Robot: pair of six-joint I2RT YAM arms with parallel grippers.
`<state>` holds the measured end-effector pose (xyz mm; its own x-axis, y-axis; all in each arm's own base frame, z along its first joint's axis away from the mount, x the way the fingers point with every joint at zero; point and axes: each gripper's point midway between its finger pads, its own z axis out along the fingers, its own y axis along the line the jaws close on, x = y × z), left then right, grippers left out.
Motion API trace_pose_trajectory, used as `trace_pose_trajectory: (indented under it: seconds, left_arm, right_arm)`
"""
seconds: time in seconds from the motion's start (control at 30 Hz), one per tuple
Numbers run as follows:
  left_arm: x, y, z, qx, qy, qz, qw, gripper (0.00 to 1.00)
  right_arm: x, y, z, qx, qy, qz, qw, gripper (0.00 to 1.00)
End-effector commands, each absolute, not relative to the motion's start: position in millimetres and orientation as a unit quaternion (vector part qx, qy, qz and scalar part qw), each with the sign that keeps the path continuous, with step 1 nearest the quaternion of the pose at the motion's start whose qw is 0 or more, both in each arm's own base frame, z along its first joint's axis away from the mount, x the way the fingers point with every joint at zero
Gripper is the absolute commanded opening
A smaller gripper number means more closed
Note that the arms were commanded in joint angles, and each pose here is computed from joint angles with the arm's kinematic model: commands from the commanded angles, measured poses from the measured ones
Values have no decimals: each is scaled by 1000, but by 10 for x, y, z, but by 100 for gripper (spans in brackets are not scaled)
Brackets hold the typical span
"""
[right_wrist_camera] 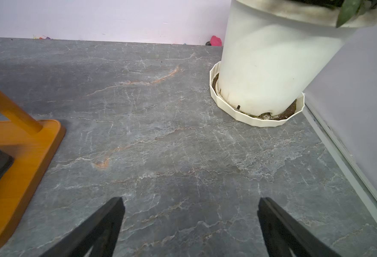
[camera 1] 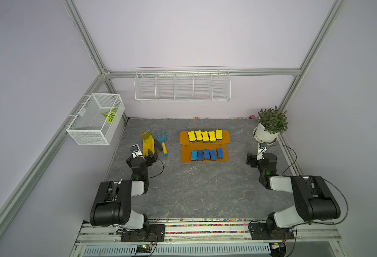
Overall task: Remove the whiteboard erasers from the shelf
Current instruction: Move the shelf to the center of the board.
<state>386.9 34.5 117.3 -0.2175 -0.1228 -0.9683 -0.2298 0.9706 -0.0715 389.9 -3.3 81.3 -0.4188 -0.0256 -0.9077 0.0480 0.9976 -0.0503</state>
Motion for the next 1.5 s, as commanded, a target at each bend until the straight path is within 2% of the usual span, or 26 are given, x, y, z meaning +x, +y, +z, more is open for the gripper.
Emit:
trace_pose_trajectory:
  seconds: [0.0,0.57,0.67,0.73,0.77,0.87,0.97,1.07,1.2,1.3,1.47]
  left_arm:
    - [3911,363,1218,-119,774,43,621,99]
    - [3915,364,1219,-119,774,44,620,100]
    - [3810,360,1300,-122,760,48,636,100]
    - [3741,176,1436,-77,744,65,661,100]
    - [3744,135,1541,-79,739,101,661,100]
    - [3788,156,1745,-132,763,142,616,100]
    - [3872,36,1916,-167,793,81,580,99]
    - [4028,-281,2184,-179,820,-23,543,93]
    - [4220,-790,2551,-103,848,-126,504,87]
    - [4342,-1014,2543,-69,858,-166,481,82]
    - [4502,-1491,2446,12,865,-261,428,73]
  right_arm:
    - [3956,-33,892,4,833,-41,552,99]
    - [3958,-31,897,3,832,-41,553,99]
    - [3901,70,1121,-19,810,-74,582,99]
    - [3851,169,1259,-30,832,-104,544,99]
    - [3857,242,1395,-29,841,-109,529,99]
    - [3838,502,1625,-30,854,-119,506,99]
    - [3824,968,1859,-89,853,-103,504,97]
    - [3794,1262,2116,-96,857,-53,503,89]
    - [3776,1443,2313,-78,875,38,477,84]
    - [3872,1593,2315,-62,890,152,425,78]
    - [4090,1623,2393,-25,892,246,378,71]
